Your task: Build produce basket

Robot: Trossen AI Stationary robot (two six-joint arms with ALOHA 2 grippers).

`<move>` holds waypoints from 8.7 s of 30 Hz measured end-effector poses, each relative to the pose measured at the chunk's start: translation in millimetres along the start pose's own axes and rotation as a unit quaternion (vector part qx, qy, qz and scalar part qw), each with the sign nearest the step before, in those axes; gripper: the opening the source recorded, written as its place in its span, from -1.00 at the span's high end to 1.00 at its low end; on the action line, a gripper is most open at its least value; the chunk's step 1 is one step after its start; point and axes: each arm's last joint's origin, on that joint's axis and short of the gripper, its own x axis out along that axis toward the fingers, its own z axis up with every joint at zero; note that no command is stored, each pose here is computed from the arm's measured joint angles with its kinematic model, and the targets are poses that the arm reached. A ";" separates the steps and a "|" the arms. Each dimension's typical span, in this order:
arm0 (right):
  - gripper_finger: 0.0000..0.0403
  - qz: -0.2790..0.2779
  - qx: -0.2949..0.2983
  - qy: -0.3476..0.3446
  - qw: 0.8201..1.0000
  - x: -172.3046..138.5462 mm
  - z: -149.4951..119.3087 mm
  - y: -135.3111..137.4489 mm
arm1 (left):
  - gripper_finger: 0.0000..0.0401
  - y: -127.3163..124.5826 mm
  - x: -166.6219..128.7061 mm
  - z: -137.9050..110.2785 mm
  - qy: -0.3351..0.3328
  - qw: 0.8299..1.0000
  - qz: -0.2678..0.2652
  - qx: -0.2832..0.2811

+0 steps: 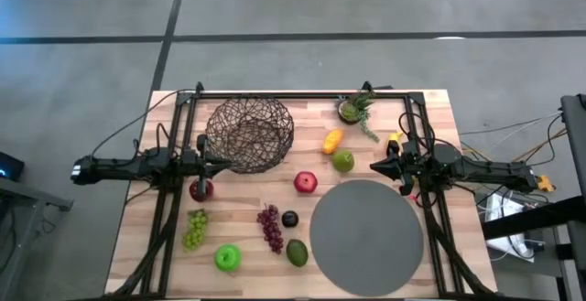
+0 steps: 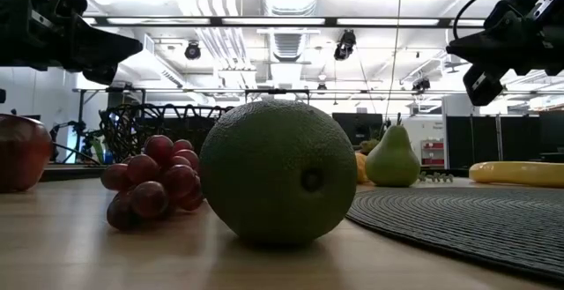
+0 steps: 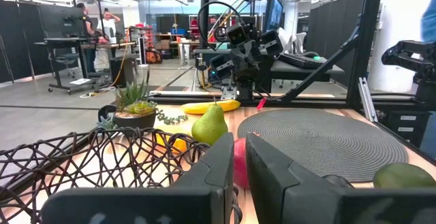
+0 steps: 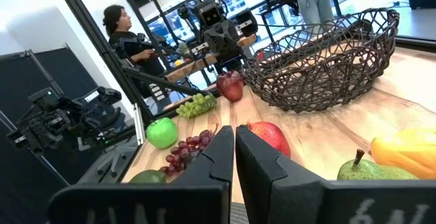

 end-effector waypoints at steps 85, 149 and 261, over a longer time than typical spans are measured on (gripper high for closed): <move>0.60 0.023 -0.313 0.533 0.786 381.8 88.8 -66.9 | 0.89 -0.1 0.6 -0.8 0.005 1.000 0.000 0.001; 0.83 -0.331 -0.120 0.605 0.714 213.9 -55.7 298.8 | 0.89 -0.1 0.9 -1.2 0.008 1.000 0.000 0.001; -0.16 -0.602 0.144 0.474 0.626 47.8 62.4 -89.8 | 0.89 -0.3 1.7 -2.3 0.014 1.000 0.000 0.002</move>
